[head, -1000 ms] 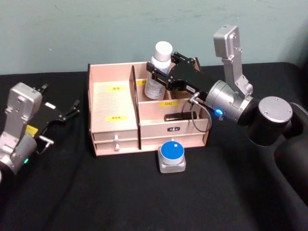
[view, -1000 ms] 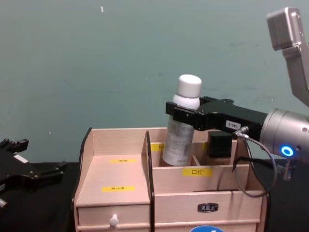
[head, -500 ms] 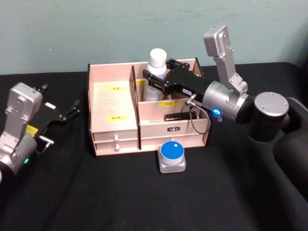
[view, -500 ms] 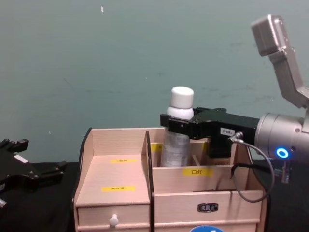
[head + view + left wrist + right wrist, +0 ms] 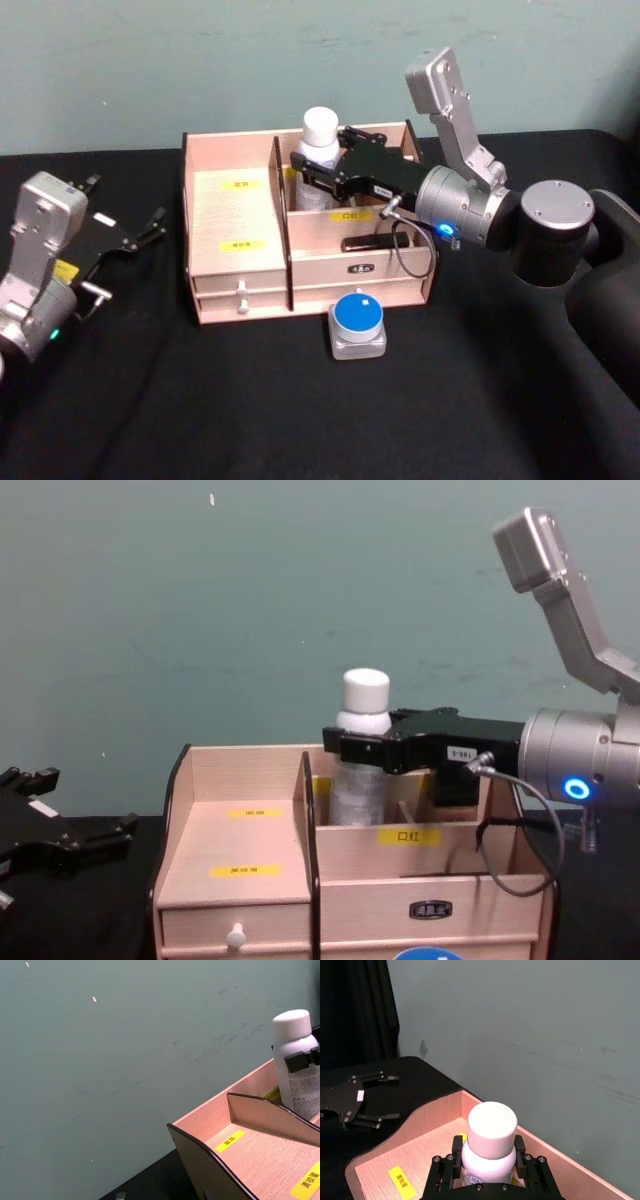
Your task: Pick up the facial cleanser and watermelon frost from the table and place them into the tiered storage box.
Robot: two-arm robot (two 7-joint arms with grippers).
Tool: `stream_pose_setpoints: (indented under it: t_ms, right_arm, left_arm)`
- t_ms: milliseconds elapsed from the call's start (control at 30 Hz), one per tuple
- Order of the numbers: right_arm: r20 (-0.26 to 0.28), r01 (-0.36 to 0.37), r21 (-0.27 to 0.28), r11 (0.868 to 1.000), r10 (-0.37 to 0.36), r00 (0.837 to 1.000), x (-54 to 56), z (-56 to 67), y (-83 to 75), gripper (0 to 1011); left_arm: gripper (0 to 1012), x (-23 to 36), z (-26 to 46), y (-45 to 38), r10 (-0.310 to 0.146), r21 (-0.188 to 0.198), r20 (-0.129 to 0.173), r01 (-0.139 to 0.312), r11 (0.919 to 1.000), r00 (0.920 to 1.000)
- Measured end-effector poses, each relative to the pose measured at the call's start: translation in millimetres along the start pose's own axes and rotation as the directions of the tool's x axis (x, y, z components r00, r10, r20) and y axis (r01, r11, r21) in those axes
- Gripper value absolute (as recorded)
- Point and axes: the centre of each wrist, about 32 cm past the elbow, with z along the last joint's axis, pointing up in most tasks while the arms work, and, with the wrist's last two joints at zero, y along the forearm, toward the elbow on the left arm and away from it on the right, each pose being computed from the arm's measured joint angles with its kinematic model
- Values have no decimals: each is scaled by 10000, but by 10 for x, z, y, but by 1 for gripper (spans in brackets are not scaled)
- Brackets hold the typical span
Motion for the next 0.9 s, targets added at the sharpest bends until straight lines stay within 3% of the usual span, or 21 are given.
stream_pose_setpoints:
  t_ms: [600,900]
  right_arm:
    - [77,166,-321,9993,-164,9998,-33,-131,25,596]
    - [81,169,-325,9993,-166,9998,-33,-130,24,596]
  left_arm:
    - [1010,0,0,0,0,0,0,0,10000,10000]
    - [1010,0,0,0,0,0,0,0,10000,10000]
